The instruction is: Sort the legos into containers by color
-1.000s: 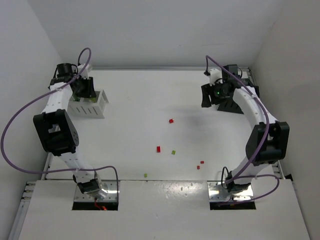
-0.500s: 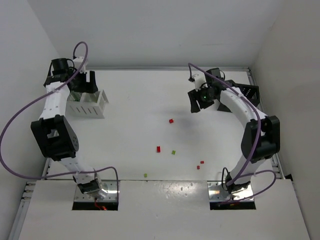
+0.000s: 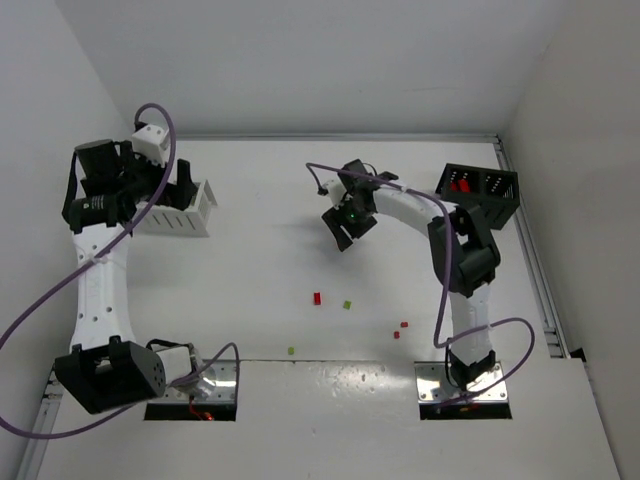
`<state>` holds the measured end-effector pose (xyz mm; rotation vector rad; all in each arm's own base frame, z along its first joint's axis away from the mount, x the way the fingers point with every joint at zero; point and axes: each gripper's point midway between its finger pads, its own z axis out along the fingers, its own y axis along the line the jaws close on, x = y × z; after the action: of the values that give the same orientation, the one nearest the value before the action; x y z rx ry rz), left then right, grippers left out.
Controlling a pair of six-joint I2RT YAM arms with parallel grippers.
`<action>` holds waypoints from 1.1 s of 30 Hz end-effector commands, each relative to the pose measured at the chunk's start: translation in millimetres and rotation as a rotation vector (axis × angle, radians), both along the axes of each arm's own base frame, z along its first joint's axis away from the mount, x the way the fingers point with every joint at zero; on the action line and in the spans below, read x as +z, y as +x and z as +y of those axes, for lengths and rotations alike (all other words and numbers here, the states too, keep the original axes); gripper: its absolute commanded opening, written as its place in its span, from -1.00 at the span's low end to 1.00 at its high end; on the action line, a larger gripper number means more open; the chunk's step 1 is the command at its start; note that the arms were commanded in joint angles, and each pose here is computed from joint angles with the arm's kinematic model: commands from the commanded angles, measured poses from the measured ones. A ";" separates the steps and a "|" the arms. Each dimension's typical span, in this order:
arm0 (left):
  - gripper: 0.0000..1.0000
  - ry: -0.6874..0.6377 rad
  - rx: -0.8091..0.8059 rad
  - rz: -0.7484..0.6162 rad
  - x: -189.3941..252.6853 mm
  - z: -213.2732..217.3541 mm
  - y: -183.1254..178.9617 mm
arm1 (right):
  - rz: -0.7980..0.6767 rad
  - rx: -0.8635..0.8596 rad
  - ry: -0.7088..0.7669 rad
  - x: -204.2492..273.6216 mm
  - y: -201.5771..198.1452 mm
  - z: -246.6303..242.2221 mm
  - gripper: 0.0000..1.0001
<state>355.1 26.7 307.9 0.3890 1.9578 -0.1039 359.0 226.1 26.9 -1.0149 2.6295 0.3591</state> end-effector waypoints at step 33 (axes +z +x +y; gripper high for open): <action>0.97 -0.017 -0.113 0.090 -44.5 -21.3 -28.0 | -0.084 -0.057 -0.044 7.3 39.3 8.7 -0.55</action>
<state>328.6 16.0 252.8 0.4201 2.0886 -0.1869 389.9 236.8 -9.5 -0.9859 2.6800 0.2284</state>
